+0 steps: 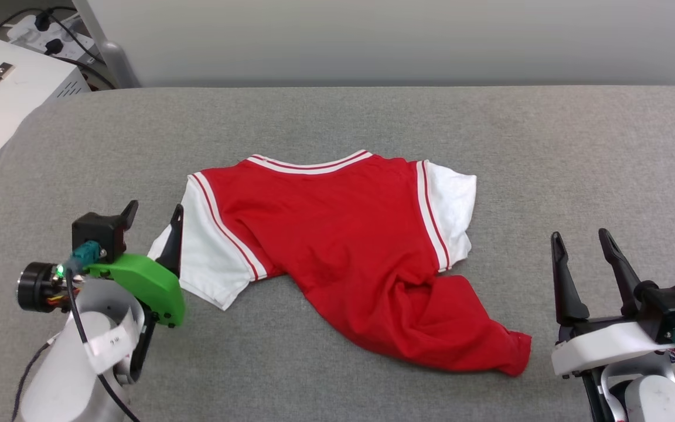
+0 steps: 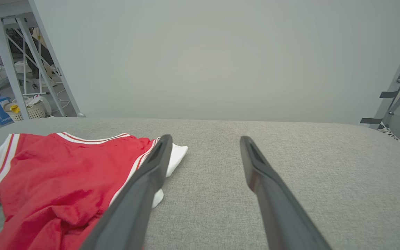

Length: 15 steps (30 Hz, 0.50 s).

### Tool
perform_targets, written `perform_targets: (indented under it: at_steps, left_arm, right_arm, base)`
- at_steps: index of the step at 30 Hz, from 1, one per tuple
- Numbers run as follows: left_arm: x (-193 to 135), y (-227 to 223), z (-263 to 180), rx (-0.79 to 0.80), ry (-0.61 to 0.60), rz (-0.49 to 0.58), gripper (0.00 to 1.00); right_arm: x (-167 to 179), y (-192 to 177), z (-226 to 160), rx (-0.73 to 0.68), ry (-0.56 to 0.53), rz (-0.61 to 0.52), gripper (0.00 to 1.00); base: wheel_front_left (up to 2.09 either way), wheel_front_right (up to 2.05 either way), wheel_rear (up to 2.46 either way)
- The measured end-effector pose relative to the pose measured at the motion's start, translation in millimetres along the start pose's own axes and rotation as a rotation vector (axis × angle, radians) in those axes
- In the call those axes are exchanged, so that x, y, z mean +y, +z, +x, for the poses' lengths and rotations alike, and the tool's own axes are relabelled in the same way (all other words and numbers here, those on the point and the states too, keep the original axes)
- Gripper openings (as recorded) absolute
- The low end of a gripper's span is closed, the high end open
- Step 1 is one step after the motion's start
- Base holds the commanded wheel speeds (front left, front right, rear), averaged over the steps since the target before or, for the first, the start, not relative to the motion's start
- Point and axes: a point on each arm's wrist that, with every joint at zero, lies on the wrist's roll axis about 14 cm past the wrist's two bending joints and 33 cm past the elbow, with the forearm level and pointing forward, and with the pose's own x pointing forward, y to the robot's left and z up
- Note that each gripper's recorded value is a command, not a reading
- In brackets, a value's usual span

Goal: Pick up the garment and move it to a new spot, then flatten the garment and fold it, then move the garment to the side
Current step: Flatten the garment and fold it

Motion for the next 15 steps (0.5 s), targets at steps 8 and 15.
perform_targets:
  at_steps: [8,15]
  left_arm:
    - [-13.6,24.2,-36.2,-0.232,0.039,-0.025,1.00]
    - [-21.4,51.8,-66.5,-0.355,0.075,-0.067,1.00]
  right_arm:
    - [4.0,5.7,-2.9,-0.015,0.012,-0.007,1.00]
    - [10.2,8.1,4.6,-0.026,0.035,-0.030,1.00]
  base:
    - [0.00,0.00,0.00]
    - [0.00,0.00,0.00]
